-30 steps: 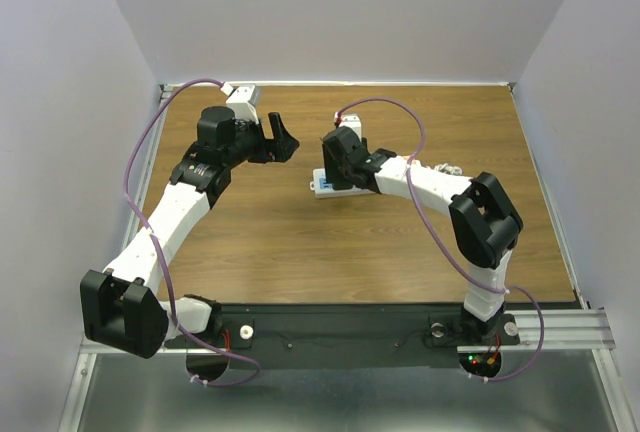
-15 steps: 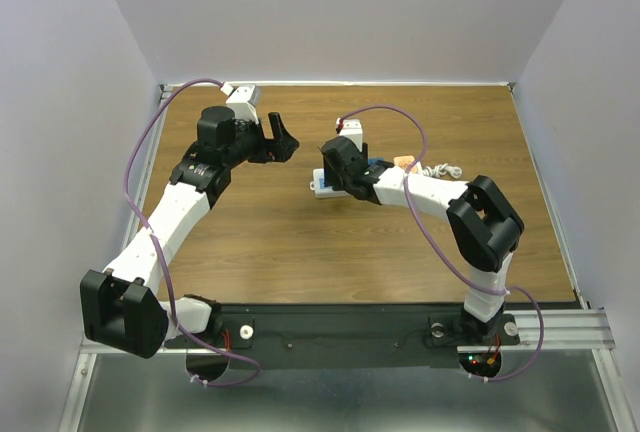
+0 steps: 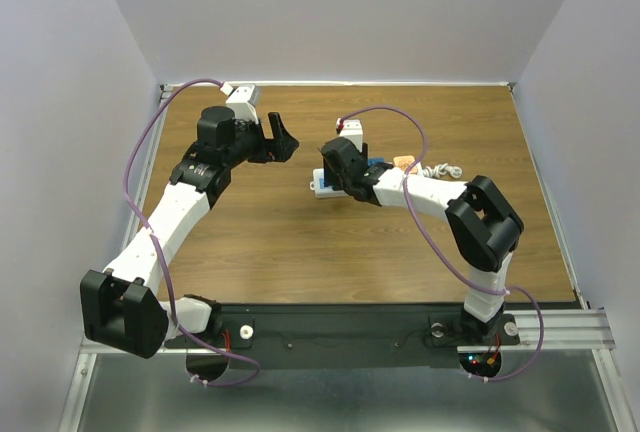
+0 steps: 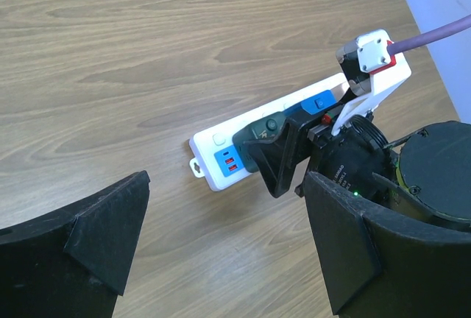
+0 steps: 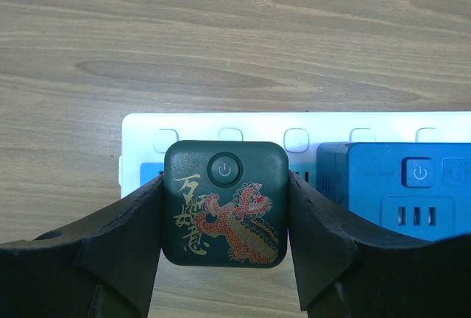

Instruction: Insert the plug

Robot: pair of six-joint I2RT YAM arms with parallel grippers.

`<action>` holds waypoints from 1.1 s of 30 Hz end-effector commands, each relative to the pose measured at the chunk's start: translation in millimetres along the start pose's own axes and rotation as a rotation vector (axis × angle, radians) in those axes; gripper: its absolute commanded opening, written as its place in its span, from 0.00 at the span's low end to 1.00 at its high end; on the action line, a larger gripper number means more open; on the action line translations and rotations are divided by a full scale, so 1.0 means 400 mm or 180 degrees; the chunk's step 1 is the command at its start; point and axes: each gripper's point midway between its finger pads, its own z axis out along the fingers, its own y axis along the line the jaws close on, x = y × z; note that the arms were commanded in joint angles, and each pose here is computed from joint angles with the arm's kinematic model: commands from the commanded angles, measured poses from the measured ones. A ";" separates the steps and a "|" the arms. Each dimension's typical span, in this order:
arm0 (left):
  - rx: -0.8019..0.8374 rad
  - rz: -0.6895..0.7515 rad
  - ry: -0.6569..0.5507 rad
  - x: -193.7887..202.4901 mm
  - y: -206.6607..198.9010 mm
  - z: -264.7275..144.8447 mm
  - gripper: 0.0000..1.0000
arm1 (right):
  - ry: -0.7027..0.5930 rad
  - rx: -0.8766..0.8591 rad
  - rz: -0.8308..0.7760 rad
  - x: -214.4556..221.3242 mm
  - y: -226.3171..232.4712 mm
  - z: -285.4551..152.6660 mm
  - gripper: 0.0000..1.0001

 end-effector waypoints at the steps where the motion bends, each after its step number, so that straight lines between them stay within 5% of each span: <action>1: 0.0010 0.0046 -0.0182 -0.039 -0.007 -0.014 0.96 | 0.0890 0.0216 -0.0404 0.215 -0.069 -0.011 0.01; 3: -0.0004 0.0042 -0.0172 -0.038 -0.005 -0.014 0.96 | 0.0774 0.0214 -0.0382 0.171 -0.065 -0.024 0.06; 7: -0.0026 0.0048 -0.0185 -0.042 -0.004 -0.016 0.96 | 0.0499 0.0116 -0.0312 0.058 -0.040 -0.045 0.44; 10: -0.0032 0.0055 -0.0197 -0.045 -0.004 -0.019 0.96 | 0.0315 0.0089 -0.0270 -0.017 -0.033 -0.061 0.62; 15: -0.0033 0.0066 -0.0223 -0.053 -0.006 -0.022 0.96 | -0.0017 0.0003 -0.0206 -0.145 -0.018 -0.106 0.75; 20: -0.0083 0.0088 -0.0260 -0.064 -0.003 -0.029 0.96 | -0.0216 -0.0043 -0.0170 -0.220 -0.028 -0.148 0.99; 24: -0.0156 0.0100 -0.0332 -0.080 0.002 -0.040 0.97 | -0.0251 -0.0020 -0.0088 -0.230 -0.067 -0.173 1.00; 33: -0.0482 0.0021 -0.0849 -0.156 0.021 -0.118 0.98 | -0.0376 0.0188 0.0547 -0.258 -0.345 -0.181 1.00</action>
